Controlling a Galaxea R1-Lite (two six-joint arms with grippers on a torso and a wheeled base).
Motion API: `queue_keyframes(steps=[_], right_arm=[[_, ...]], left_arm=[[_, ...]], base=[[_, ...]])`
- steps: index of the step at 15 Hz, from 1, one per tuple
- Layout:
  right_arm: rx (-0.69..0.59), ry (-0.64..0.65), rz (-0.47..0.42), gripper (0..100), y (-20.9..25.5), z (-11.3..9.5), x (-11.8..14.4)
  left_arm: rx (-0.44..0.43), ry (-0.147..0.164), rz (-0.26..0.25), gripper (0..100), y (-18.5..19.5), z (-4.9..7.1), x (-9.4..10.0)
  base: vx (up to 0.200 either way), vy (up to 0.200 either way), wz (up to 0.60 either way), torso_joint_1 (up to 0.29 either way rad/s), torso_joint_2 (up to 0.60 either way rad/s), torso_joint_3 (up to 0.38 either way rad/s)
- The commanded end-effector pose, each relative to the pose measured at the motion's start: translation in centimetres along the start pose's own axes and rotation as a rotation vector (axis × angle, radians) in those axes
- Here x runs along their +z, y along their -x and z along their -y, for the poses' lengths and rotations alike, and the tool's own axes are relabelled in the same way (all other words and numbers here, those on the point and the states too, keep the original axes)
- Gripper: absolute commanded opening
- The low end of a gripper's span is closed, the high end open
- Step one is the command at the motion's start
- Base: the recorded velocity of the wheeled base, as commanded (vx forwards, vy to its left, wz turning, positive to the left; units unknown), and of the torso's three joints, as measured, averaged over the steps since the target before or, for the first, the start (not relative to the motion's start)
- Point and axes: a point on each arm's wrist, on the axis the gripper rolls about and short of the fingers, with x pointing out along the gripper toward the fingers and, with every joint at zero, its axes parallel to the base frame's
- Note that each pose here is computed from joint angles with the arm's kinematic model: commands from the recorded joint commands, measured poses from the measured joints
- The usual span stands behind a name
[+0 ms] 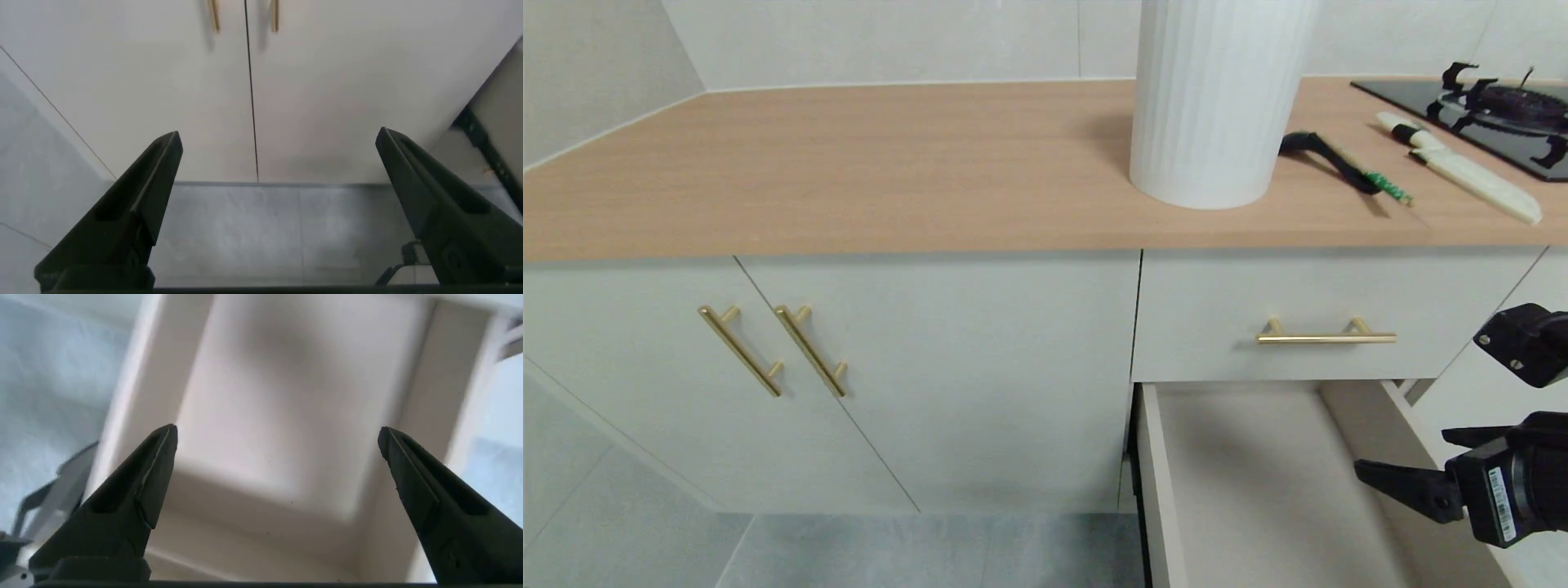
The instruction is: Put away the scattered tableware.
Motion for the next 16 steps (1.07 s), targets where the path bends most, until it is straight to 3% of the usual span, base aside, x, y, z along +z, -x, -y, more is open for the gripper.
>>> queue_keyframes(steps=[1, 4, 9, 12, 14, 16], right_arm=[[0.0, 0.001, 0.002, 100, 0.1, 0.0, 0.0], [-0.001, 0.004, 0.0, 100, 0.0, 0.0, 0.0], [0.0, 0.015, 0.003, 100, 0.1, 0.0, 0.0], [0.001, 0.037, 0.062, 100, 0.5, 0.0, 0.7], [-0.025, 0.014, 0.145, 100, 1.0, 0.2, 4.8], [-0.066, -0.016, 0.137, 100, 0.6, 0.8, 9.0]], left_arm=[[0.001, 0.0, 0.0, 100, 0.0, 0.0, 0.0], [0.001, 0.0, 0.0, 100, 0.0, 0.0, 0.0], [0.001, 0.0, 0.0, 100, 0.0, 0.0, 0.0], [0.001, 0.0, 0.0, 100, 0.0, 0.0, 0.0], [0.001, 0.0, 0.0, 100, 0.0, 0.0, 0.0], [0.001, 0.0, 0.0, 100, 0.0, 0.0, 0.0]], base=[[0.0, 0.0, 0.0, 0.119, -0.68, -0.246], [0.0, 0.0, 0.0, 0.056, -0.53, -0.253], [0.0, 0.0, 0.0, 0.297, -0.47, -0.258], [0.0, 0.0, 0.0, 0.168, -0.34, -0.177], [0.0, 0.0, 0.0, 0.046, -0.08, -0.044], [0.0, 0.0, 0.0, 0.0, 0.0, 0.0]])
